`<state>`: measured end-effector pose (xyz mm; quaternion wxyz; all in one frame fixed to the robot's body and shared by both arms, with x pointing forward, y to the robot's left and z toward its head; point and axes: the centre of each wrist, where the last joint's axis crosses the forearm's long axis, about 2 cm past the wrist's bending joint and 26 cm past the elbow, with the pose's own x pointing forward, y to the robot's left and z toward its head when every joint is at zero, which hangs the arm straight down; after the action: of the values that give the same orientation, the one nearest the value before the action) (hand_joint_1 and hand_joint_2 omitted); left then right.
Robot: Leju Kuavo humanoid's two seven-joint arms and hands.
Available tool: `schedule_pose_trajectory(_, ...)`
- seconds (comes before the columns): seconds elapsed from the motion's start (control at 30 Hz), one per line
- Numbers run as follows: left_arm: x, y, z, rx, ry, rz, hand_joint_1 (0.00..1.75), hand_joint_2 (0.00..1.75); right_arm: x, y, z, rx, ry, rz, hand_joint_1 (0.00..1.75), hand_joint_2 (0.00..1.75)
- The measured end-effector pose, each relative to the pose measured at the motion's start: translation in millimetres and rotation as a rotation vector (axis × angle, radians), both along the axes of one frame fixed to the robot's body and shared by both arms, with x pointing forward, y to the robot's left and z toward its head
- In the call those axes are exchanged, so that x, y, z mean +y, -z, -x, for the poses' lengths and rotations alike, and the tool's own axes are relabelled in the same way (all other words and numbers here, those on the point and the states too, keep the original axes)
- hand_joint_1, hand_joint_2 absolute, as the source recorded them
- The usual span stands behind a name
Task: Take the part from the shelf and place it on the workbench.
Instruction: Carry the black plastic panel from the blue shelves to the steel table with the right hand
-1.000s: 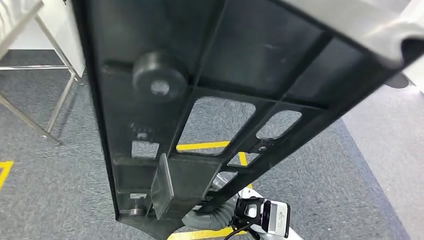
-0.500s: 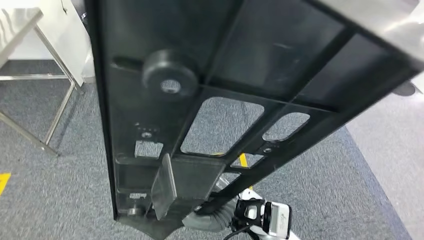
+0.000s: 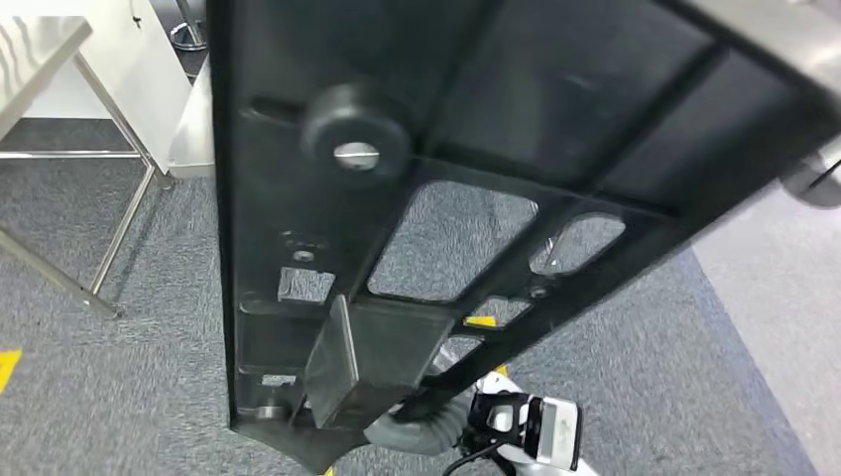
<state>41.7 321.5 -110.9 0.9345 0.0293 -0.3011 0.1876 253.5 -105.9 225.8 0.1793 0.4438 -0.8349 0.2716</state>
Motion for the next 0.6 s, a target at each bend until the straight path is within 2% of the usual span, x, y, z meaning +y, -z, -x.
schedule_pose_trajectory(0.2,0.9,-0.5,-3.5,-0.008,0.001,-0.002,0.0,0.0,0.7,-3.6,-0.2,-0.008,-0.004,-0.009,1.75,1.75)
schedule_pose_trajectory(0.6,4.0,-0.1,1.5,-0.001,0.01,-0.011,0.0,0.0,0.5,-3.1,0.3,-0.006,-0.001,-0.011,1.75,1.75)
